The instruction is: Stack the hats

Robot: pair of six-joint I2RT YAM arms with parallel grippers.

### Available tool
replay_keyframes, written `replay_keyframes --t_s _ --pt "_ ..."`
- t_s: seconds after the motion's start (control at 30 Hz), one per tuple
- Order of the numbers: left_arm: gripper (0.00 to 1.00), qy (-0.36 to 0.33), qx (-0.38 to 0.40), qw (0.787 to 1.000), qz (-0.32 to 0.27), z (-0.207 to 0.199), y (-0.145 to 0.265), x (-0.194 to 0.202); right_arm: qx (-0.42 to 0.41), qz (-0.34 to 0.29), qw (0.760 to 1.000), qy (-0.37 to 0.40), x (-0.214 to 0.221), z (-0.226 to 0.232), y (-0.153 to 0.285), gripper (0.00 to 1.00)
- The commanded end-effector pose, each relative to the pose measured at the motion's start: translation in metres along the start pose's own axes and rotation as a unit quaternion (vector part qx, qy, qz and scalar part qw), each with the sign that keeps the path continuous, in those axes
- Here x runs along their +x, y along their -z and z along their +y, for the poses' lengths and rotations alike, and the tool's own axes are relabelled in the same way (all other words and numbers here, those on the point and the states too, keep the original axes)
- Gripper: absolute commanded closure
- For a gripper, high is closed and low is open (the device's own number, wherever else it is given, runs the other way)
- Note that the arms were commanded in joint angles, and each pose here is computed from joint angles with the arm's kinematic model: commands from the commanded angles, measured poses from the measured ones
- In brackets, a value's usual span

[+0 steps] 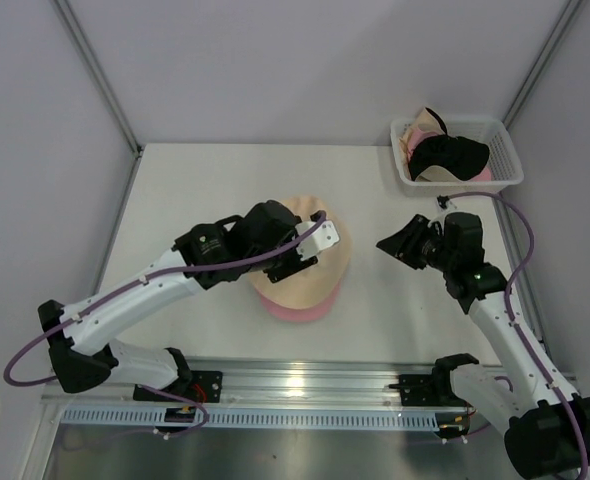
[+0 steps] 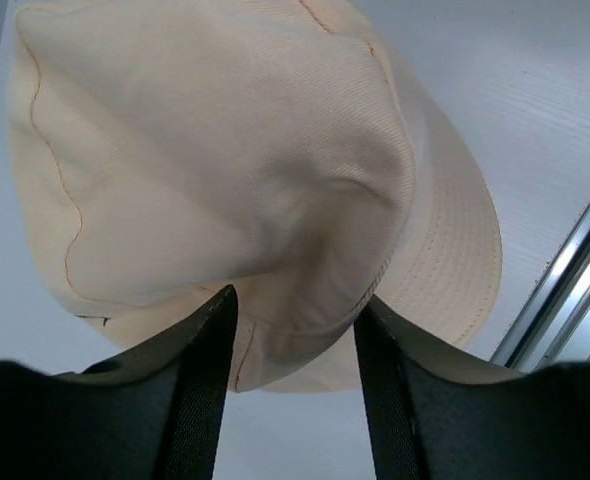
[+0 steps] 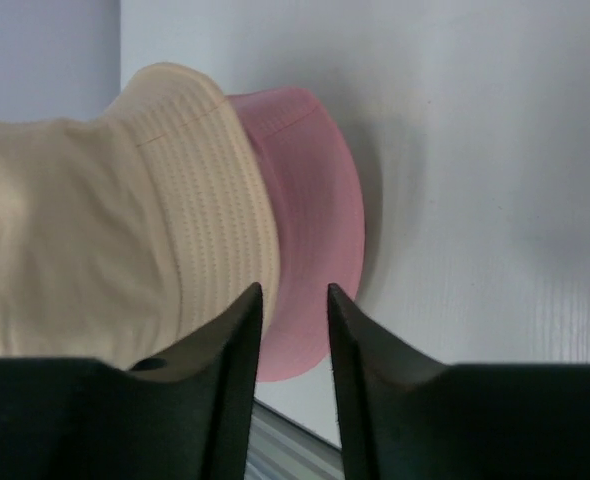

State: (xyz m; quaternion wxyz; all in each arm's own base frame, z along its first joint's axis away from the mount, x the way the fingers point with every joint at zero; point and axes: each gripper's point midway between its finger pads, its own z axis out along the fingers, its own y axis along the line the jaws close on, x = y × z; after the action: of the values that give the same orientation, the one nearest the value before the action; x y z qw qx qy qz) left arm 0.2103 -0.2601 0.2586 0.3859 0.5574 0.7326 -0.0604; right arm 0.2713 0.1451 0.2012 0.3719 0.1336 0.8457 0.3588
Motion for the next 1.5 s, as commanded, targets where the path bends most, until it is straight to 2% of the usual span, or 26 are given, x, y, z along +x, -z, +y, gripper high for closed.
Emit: replay_keyframes --t_s 0.0,0.1,0.13,0.17,0.2,0.27,0.3,0.37,0.4,0.47,0.5,0.53,0.57,0.6,0.63,0.67,0.73,0.77,0.83,0.87,0.97,1.13,1.27,1.37,1.43,1.47 --pt "0.46 0.051 -0.016 0.998 -0.044 0.004 0.022 -0.019 -0.075 -0.027 0.997 -0.011 -0.016 0.032 0.000 0.61" --pt "0.28 0.107 -0.080 0.986 -0.097 0.025 0.046 -0.024 -0.135 -0.039 0.990 -0.012 -0.024 0.054 0.001 0.47" --pt "0.03 0.127 -0.102 0.980 -0.115 0.033 0.055 -0.025 -0.146 -0.036 0.989 -0.009 -0.024 0.059 0.001 0.42" --pt "0.01 0.150 -0.133 0.971 -0.131 0.044 0.064 -0.024 -0.161 -0.041 0.986 0.000 -0.026 0.065 -0.001 0.38" --pt "0.01 0.187 -0.151 0.957 -0.160 0.052 0.085 -0.021 -0.164 -0.037 0.986 0.002 -0.025 0.066 -0.003 0.29" --pt "0.00 0.239 -0.180 0.934 -0.194 0.065 0.109 -0.015 -0.178 -0.036 0.983 0.011 -0.022 0.070 -0.006 0.26" --pt "0.01 0.299 -0.192 0.909 -0.218 0.076 0.123 -0.010 -0.179 -0.033 0.983 0.007 -0.020 0.068 -0.012 0.25" --pt "0.01 0.360 -0.203 0.871 -0.267 0.084 0.154 0.003 -0.194 -0.038 0.980 -0.002 -0.016 0.066 -0.019 0.25" --pt "0.01 0.413 -0.211 0.839 -0.286 0.093 0.163 0.011 -0.186 -0.037 0.982 -0.010 -0.013 0.062 -0.026 0.27" --pt "0.01 0.480 -0.240 0.796 -0.282 0.100 0.166 0.041 -0.169 -0.038 0.985 -0.009 -0.008 0.054 -0.036 0.29" --pt "0.01 0.536 -0.239 0.762 -0.274 0.099 0.158 0.052 -0.165 -0.036 0.986 -0.006 -0.004 0.054 -0.041 0.29" --pt "0.00 0.567 -0.236 0.749 -0.250 0.094 0.148 0.065 -0.155 -0.035 0.987 -0.008 -0.003 0.048 -0.048 0.28" --pt "0.01 0.611 -0.240 0.716 -0.237 0.097 0.137 0.080 -0.160 -0.039 0.986 -0.009 -0.003 0.048 -0.050 0.27" --pt "0.00 0.634 -0.231 0.705 -0.219 0.091 0.120 0.092 -0.161 -0.038 0.986 -0.013 -0.002 0.046 -0.053 0.24" --pt "0.00 0.647 -0.190 0.698 -0.241 0.088 0.114 0.079 -0.158 -0.035 0.987 -0.019 0.000 0.043 -0.059 0.23" --pt "0.01 0.685 -0.182 0.669 -0.225 0.082 0.090 0.101 -0.168 -0.040 0.985 -0.026 -0.003 0.045 -0.060 0.23" --pt "0.03 0.707 -0.155 0.644 -0.247 0.080 0.083 0.100 -0.180 -0.044 0.982 -0.037 -0.006 0.047 -0.065 0.23" --pt "0.03 0.731 -0.130 0.620 -0.254 0.074 0.068 0.107 -0.187 -0.044 0.980 -0.050 -0.006 0.049 -0.065 0.23" --pt "0.04 0.744 -0.106 0.601 -0.273 0.073 0.064 0.104 -0.196 -0.044 0.978 -0.059 -0.006 0.052 -0.066 0.24" --pt "0.05 0.759 -0.089 0.582 -0.278 0.070 0.057 0.104 -0.200 -0.043 0.977 -0.059 -0.005 0.054 -0.068 0.24" --pt "0.06 0.775 -0.059 0.560 -0.288 0.065 0.045 0.104 -0.201 -0.034 0.977 -0.061 -0.001 0.056 -0.073 0.25" --pt "0.07 0.786 -0.048 0.543 -0.291 0.064 0.028 0.113 -0.182 -0.012 0.980 -0.076 0.012 0.047 -0.081 0.29" --pt "0.12 0.797 -0.022 0.519 -0.307 0.065 0.017 0.118 -0.179 -0.007 0.980 -0.084 0.018 0.044 -0.081 0.33" --pt "0.18 0.795 -0.004 0.517 -0.318 0.063 0.011 0.117 -0.184 -0.008 0.979 -0.084 0.018 0.046 -0.079 0.38" --pt "0.25 0.783 0.006 0.525 -0.334 0.067 0.015 0.109 -0.184 -0.008 0.979 -0.083 0.019 0.047 -0.079 0.41" --pt "0.26 0.781 0.006 0.527 -0.335 0.068 0.017 0.107 -0.184 -0.007 0.980 -0.081 0.021 0.047 -0.079 0.46"
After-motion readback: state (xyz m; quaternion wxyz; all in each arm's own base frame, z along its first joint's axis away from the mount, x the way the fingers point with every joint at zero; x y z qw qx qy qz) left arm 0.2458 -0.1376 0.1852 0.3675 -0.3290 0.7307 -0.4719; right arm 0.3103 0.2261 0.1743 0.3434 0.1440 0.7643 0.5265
